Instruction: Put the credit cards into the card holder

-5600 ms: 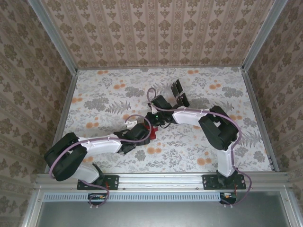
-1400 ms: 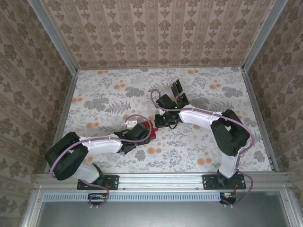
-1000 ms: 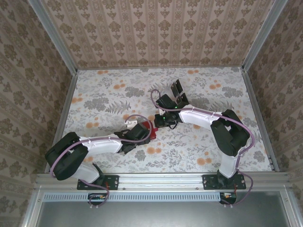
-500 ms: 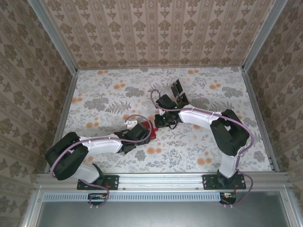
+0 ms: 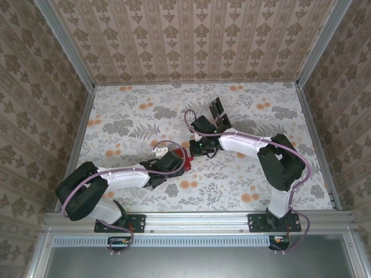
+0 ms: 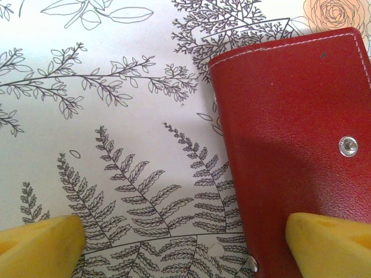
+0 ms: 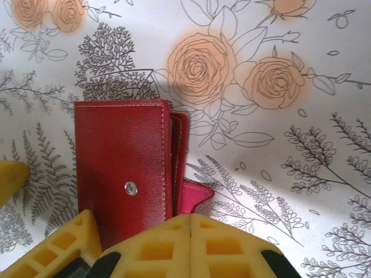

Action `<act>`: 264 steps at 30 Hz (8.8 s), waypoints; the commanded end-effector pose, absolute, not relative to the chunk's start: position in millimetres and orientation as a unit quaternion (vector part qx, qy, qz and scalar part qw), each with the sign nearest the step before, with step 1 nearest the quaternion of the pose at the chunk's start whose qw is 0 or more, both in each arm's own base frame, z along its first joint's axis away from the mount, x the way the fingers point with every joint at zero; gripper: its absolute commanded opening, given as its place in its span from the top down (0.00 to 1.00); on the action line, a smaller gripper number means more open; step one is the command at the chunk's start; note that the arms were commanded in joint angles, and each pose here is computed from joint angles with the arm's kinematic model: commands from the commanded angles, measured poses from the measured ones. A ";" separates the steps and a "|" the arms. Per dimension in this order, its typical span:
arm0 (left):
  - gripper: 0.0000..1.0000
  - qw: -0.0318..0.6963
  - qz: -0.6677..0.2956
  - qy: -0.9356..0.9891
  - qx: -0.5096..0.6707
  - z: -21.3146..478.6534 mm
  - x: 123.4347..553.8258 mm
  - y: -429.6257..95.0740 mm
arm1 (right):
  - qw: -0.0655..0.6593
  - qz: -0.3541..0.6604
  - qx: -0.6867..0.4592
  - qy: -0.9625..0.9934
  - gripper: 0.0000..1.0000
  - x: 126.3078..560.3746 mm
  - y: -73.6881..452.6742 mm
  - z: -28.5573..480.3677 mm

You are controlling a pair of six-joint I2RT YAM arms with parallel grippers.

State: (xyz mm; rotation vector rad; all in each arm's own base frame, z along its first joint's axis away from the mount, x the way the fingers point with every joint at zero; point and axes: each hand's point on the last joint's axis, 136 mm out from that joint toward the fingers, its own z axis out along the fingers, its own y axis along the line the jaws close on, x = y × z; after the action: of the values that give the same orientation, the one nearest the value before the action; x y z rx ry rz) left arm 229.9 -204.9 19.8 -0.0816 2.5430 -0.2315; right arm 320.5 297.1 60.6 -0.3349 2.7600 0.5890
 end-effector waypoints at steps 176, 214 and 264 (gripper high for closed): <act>0.00 0.439 -0.055 0.895 -0.065 167.4 299.6 -126.5 | 0.362 0.304 -0.008 0.881 0.03 399.6 247.0 245.2; 0.00 0.588 0.133 0.798 -0.014 160.4 353.6 -1.1 | 0.525 -0.120 0.207 0.817 0.00 359.8 -50.3 164.2; 0.00 0.573 0.061 0.817 0.012 95.2 398.7 7.8 | 0.578 -0.055 0.057 0.812 0.00 396.5 -15.5 99.7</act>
State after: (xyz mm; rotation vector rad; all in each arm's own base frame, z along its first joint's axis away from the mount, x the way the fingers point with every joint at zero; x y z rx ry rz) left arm 390.4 7.0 84.3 0.0523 1.9479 0.1658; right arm 392.4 -21.2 93.6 0.1544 1.9200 -0.1349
